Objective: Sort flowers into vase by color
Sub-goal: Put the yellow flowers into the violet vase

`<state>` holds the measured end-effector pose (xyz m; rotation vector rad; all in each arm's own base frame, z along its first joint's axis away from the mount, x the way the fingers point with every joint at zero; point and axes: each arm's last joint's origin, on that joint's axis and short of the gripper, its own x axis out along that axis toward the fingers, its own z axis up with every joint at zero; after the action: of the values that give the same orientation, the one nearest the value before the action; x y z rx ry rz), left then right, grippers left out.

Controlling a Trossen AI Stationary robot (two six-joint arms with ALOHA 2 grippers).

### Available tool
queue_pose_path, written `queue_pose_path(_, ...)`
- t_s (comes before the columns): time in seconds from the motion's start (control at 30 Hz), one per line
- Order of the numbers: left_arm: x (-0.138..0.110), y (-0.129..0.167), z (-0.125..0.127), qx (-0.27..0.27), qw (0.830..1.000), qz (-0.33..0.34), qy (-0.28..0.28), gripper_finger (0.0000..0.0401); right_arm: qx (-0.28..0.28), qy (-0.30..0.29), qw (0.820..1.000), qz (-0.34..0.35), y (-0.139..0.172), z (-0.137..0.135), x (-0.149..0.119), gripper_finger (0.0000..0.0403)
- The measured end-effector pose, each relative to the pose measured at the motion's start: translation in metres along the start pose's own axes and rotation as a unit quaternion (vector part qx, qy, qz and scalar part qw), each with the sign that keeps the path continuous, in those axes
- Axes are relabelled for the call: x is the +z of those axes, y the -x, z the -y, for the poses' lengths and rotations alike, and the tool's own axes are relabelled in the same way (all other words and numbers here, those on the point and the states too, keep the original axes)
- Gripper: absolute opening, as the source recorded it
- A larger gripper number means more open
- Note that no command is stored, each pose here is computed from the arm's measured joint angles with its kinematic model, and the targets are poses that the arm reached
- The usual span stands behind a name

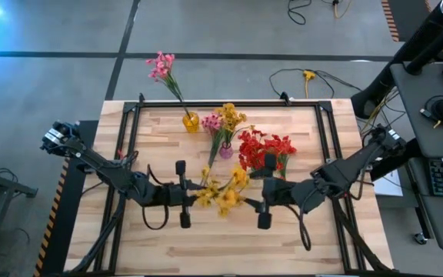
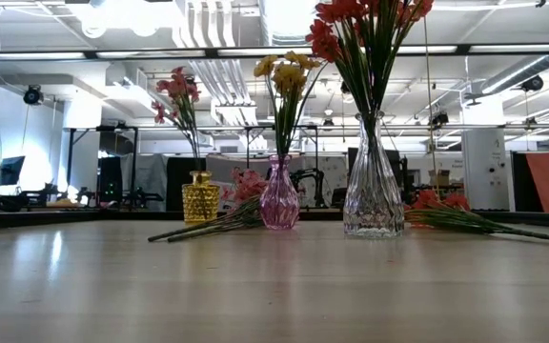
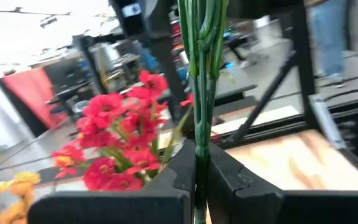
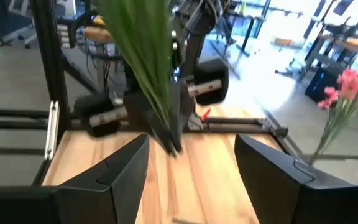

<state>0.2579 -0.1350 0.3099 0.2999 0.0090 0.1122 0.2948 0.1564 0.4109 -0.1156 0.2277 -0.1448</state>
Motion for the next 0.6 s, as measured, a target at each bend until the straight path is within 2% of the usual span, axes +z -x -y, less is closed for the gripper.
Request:
queue_pose_path(0.13,-0.009,0.012,-0.012,-0.049,0.998,0.026,0.006,0.0001,0.000,-0.013,0.999,-0.035,0.009,0.004,-0.005,0.0231)
queue_pose_path(0.27,-0.027,0.021,-0.020,-0.121,0.991,0.059,0.009,0.0001,-0.001,-0.008,0.997,-0.079,0.008,-0.001,-0.017,0.0231)
queue_pose_path(0.37,-0.037,0.022,-0.025,-0.125,0.989,0.082,0.010,0.0001,-0.002,-0.005,0.996,-0.092,-0.001,-0.009,-0.029,0.0231)
queue_pose_path(0.47,-0.045,0.020,-0.026,-0.114,0.988,0.108,0.008,0.0001,-0.005,0.008,0.997,-0.080,-0.017,-0.022,-0.043,0.0231)
queue_pose_path(0.6,-0.053,0.018,-0.019,-0.169,0.974,0.151,-0.009,0.0000,-0.007,0.055,0.998,-0.033,-0.041,-0.041,-0.061,0.0231)
